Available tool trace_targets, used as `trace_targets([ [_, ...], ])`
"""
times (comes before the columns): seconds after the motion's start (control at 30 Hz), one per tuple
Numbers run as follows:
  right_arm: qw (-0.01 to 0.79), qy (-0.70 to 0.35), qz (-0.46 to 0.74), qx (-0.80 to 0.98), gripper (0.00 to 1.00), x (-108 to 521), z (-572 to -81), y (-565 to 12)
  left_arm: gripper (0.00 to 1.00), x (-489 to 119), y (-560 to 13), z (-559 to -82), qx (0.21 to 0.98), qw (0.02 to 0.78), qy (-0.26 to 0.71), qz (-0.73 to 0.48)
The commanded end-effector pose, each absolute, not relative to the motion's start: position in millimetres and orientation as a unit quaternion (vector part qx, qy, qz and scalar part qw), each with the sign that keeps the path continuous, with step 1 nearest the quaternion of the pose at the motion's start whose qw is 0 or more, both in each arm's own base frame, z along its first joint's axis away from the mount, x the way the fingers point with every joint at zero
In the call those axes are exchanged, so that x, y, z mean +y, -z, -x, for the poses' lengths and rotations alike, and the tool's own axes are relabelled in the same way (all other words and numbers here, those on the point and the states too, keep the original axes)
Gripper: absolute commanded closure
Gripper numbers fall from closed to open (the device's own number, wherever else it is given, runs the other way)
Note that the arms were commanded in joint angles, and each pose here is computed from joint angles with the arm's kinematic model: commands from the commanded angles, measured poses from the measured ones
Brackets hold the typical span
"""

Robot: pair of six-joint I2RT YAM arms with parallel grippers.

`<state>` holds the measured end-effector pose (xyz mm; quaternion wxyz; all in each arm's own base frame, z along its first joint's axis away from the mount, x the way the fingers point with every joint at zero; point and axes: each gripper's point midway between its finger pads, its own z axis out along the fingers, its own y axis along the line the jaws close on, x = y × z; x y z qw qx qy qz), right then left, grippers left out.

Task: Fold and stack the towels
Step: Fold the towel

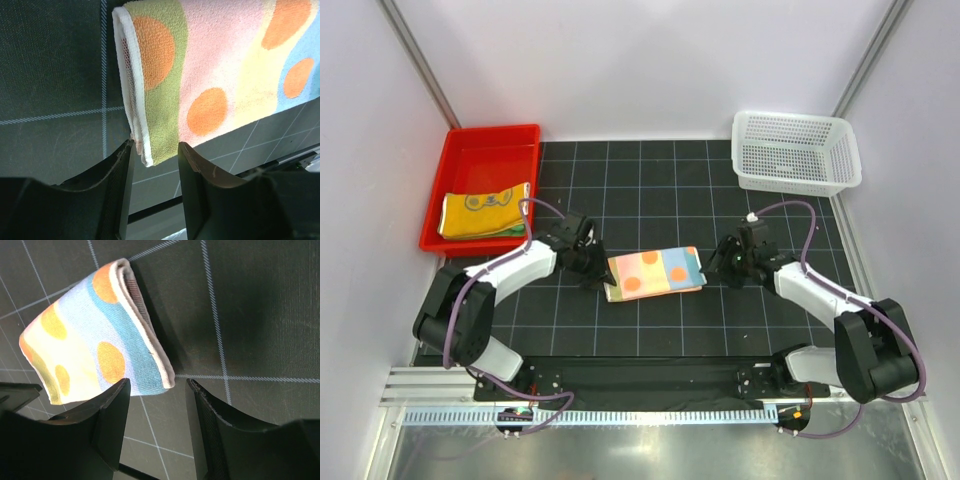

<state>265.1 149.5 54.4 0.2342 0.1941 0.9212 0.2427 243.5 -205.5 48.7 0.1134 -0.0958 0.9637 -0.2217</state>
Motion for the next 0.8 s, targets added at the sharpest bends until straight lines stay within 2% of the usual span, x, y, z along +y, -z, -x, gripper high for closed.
trace_targets([
  [0.0,0.231,-0.239,-0.233,0.914,0.45,147,-266,-47,0.58,-213,-53,-247,0.956,0.122,0.246,0.101],
  [0.6,0.219,-0.257,-0.248,0.908,0.51,153,-264,-23,0.64,-214,-34,-242,0.962,0.111,0.223,0.111],
  [0.77,0.225,-0.261,-0.25,0.905,0.62,154,-265,-24,0.69,-212,-31,-241,0.963,0.111,0.218,0.111],
])
